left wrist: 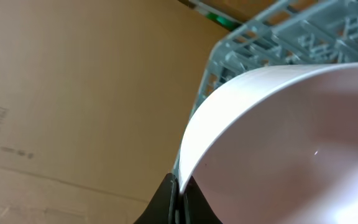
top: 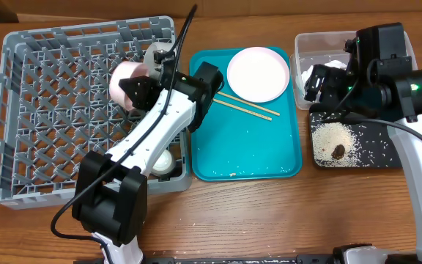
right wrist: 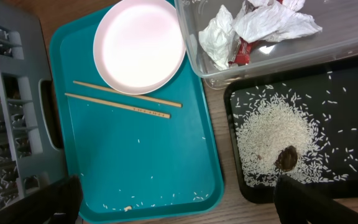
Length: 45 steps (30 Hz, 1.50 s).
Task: Sort waste into correct bins and load items into the dishwasher
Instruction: 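Lift the pink bowl and carry it into the dish rack, then stand the pink bowl upright in a rack slot and release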
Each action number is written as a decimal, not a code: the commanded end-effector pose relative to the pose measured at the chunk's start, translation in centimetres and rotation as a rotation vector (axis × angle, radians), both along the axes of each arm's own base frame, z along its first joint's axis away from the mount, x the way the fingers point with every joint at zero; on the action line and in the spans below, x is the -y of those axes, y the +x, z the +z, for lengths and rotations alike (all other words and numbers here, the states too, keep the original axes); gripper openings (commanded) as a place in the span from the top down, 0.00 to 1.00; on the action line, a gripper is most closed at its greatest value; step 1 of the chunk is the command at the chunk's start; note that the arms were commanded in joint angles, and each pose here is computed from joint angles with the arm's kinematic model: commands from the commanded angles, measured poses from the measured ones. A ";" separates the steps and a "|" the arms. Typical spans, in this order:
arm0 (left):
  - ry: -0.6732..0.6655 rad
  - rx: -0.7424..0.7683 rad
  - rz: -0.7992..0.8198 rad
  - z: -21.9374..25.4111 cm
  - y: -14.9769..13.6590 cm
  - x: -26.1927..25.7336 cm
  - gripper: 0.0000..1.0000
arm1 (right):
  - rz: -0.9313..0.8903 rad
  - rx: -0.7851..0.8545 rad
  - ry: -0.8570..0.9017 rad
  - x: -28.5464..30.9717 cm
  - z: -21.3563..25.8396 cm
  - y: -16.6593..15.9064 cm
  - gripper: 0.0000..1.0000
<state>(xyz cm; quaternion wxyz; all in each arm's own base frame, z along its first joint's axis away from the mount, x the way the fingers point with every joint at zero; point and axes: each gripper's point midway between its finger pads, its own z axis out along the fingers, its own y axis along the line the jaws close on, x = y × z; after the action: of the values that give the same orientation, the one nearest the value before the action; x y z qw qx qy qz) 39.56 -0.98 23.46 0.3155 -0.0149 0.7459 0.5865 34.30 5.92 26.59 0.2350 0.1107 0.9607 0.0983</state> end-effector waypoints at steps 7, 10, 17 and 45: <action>0.042 0.011 -0.005 -0.7 0.7 0.4 0.96 | 0.003 0.030 -0.004 0.1 0.9 0.3 0.00; 0.058 -0.017 -0.022 -1.9 1.0 1.3 0.96 | 0.002 0.030 -0.004 0.1 0.9 0.3 0.00; 0.148 -0.050 -0.054 -3.0 1.4 2.7 0.96 | 0.002 0.030 -0.004 0.1 0.9 0.3 0.00; 0.149 -0.126 -0.118 -3.5 -0.3 4.7 0.96 | 0.002 0.030 -0.004 0.1 0.9 0.3 0.00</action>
<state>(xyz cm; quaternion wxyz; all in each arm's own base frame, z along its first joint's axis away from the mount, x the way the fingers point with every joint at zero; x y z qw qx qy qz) 39.43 -6.16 20.35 0.2882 0.1145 0.7143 0.6274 34.31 5.92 26.59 0.2352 0.1107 0.9606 0.0984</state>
